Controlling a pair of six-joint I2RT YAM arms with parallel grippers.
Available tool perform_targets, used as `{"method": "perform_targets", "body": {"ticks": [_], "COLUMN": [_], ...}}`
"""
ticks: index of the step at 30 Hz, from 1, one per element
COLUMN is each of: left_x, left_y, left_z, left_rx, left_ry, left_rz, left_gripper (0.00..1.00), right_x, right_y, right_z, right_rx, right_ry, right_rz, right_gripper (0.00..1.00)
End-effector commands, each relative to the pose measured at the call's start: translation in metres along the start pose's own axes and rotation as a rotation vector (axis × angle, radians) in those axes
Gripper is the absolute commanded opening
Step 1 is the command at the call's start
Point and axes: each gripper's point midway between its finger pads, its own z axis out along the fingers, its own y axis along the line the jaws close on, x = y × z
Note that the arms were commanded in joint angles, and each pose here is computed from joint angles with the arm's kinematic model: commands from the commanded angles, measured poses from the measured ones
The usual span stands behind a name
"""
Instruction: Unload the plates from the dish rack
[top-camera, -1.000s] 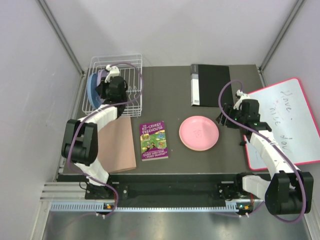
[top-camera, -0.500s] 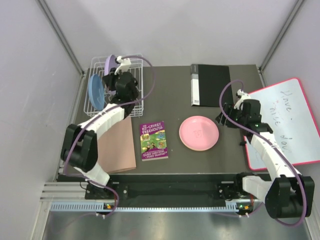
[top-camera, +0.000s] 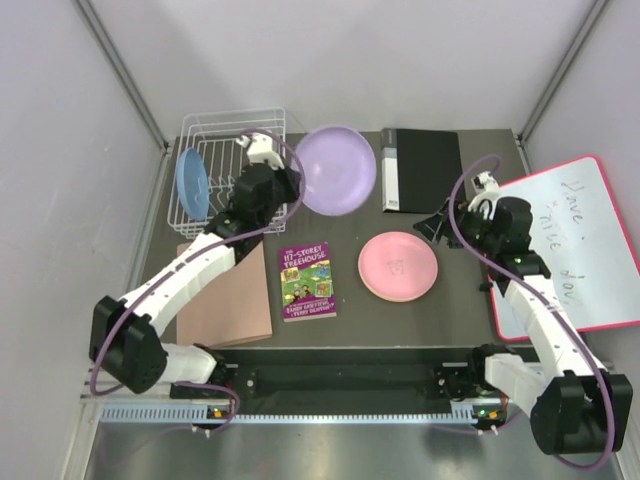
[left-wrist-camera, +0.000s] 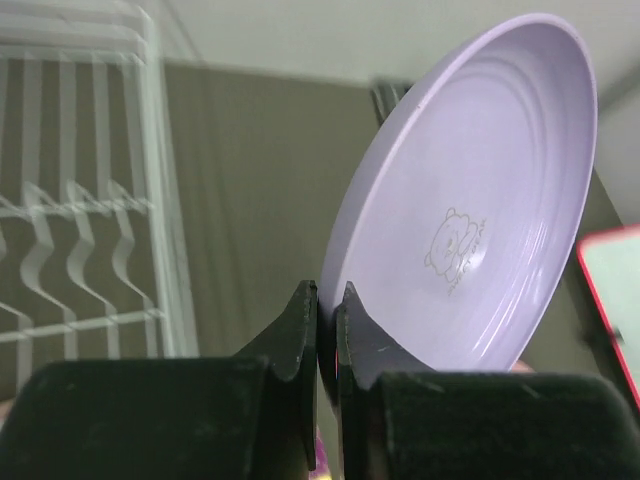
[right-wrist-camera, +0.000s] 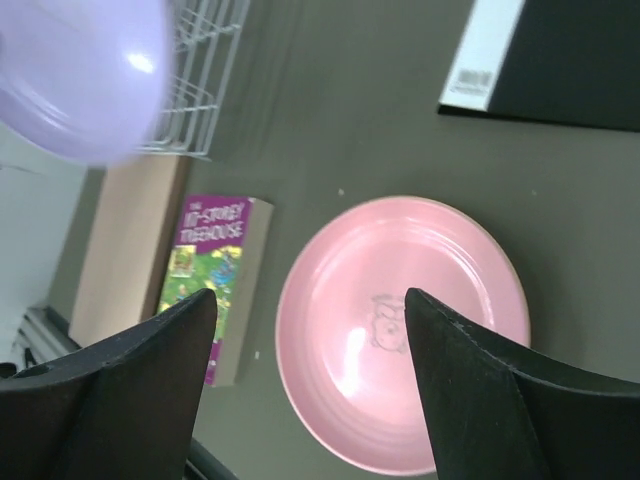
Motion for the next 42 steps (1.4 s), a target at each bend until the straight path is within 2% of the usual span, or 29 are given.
{"method": "perform_targets", "body": {"ticks": [1, 14, 20, 23, 24, 27, 31, 33, 34, 35, 36, 37, 38, 40, 42], "left_x": [0.048, 0.080, 0.098, 0.100, 0.099, 0.095, 0.082, 0.080, 0.074, 0.071, 0.069, 0.064, 0.058, 0.046, 0.031], "left_y": [-0.048, -0.100, -0.118, -0.127, -0.126, -0.124, -0.114, -0.107, -0.101, -0.094, -0.086, -0.069, -0.061, -0.043, -0.023], "left_z": [-0.008, -0.026, -0.031, -0.032, -0.031, -0.032, -0.035, -0.036, -0.037, -0.037, -0.036, -0.038, -0.040, -0.047, -0.052], "left_rx": [0.159, 0.250, 0.277, 0.292, 0.284, 0.270, 0.236, 0.217, 0.192, 0.159, 0.127, 0.049, 0.015, -0.049, -0.136], "left_ry": [0.146, 0.205, 0.235, 0.240, 0.235, 0.220, 0.171, 0.160, 0.143, 0.132, 0.122, 0.101, 0.082, 0.033, -0.023], "left_rz": [-0.122, -0.100, -0.084, -0.077, -0.071, -0.060, -0.041, -0.003, 0.015, 0.034, 0.067, 0.100, 0.121, 0.179, 0.237], "left_gripper": [0.00, 0.00, 0.00, 0.00, 0.00, 0.00, 0.00, 0.21, 0.23, 0.42, 0.54, 0.73, 0.83, 0.99, 0.99], "right_x": [-0.028, -0.024, -0.016, -0.012, -0.010, -0.008, -0.008, -0.009, -0.009, -0.007, -0.007, -0.005, 0.000, 0.007, 0.018], "right_y": [0.036, 0.032, 0.024, 0.018, 0.016, 0.007, 0.002, -0.005, -0.007, -0.016, -0.019, -0.023, -0.032, -0.042, -0.052], "right_z": [-0.007, 0.001, 0.013, 0.019, 0.020, 0.018, 0.008, 0.004, 0.001, -0.001, -0.004, -0.005, -0.007, -0.008, -0.008], "right_rx": [-0.146, -0.125, -0.115, -0.095, -0.084, -0.033, 0.014, 0.066, 0.082, 0.131, 0.157, 0.180, 0.224, 0.265, 0.301], "right_ry": [-0.094, -0.072, -0.030, -0.015, -0.009, -0.013, -0.032, -0.042, -0.047, -0.044, -0.046, -0.042, -0.023, 0.008, 0.047], "right_rz": [-0.034, -0.026, -0.014, -0.020, -0.020, -0.032, -0.050, -0.050, -0.060, -0.052, -0.048, -0.049, -0.039, -0.030, -0.019], "right_gripper": [0.77, 0.77, 0.72, 0.46, 0.27, 0.00, 0.00, 0.00, 0.00, 0.00, 0.00, 0.00, 0.00, 0.00, 0.00]}}
